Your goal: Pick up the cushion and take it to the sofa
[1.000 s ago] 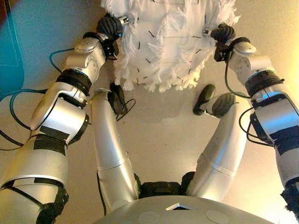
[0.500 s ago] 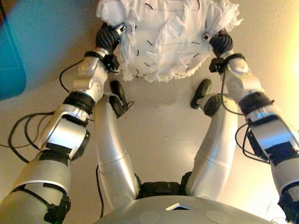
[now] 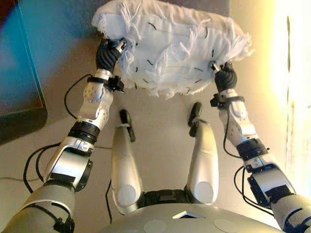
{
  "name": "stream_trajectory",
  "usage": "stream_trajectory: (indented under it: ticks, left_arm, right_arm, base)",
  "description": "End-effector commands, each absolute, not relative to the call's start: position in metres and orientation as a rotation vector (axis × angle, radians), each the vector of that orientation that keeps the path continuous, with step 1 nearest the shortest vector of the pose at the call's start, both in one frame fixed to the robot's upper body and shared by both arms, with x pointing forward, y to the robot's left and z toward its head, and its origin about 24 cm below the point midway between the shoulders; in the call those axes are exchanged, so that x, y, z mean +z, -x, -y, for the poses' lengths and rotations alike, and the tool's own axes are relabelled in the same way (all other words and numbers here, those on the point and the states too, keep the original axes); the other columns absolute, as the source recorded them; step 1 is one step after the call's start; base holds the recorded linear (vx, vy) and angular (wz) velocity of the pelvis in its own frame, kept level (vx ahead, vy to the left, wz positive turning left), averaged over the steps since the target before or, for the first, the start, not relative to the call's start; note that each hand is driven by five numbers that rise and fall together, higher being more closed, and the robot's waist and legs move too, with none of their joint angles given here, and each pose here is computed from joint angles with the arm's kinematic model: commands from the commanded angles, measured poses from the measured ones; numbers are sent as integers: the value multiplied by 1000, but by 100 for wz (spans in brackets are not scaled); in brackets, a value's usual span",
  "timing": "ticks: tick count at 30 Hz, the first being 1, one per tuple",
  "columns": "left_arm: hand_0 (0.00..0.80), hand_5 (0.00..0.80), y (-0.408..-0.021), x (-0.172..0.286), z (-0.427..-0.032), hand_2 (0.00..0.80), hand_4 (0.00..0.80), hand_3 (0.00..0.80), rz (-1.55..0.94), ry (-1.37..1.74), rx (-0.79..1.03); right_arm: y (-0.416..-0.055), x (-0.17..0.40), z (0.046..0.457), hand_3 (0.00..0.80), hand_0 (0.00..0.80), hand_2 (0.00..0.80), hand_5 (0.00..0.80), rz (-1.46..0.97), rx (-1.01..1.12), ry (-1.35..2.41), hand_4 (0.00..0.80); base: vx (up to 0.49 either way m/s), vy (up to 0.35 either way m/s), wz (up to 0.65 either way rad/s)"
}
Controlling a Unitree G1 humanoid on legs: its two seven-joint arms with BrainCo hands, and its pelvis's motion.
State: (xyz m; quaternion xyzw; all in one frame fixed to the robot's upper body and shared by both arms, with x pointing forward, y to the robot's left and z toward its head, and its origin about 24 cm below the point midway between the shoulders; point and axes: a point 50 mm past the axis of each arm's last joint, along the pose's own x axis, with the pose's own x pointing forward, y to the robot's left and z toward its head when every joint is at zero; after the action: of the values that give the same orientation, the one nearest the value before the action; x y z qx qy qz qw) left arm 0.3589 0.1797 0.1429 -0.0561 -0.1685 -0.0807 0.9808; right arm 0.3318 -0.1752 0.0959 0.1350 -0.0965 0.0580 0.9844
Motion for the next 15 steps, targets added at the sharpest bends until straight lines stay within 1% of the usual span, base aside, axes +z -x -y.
stream_trajectory:
  ticks: [1,5,8,12,15]
  left_arm:
    - [800,800,-353,141,-162,800,800,800,369,185,-219]
    - [800,800,-347,126,-162,800,800,800,331,237,-175]
    - [800,800,-342,111,-158,800,800,800,286,254,-162]
    - [800,800,-333,87,-158,800,800,800,201,261,-167]
    - [800,800,-324,71,-160,800,800,800,143,251,-195]
  right_arm:
    - [-326,107,158,800,800,800,800,267,241,-323,800]
    - [-321,96,157,800,800,800,800,201,231,-247,800]
    - [-317,84,158,800,800,800,800,141,234,-246,800]
    - [-308,67,165,800,800,800,800,57,245,-285,800]
    - [-300,55,168,800,800,800,800,2,234,-306,800]
  base:
    - [93,-237,-3]
    - [61,-227,8]
    - [72,-156,-5]
    - [137,-57,7]
    - [231,71,11]
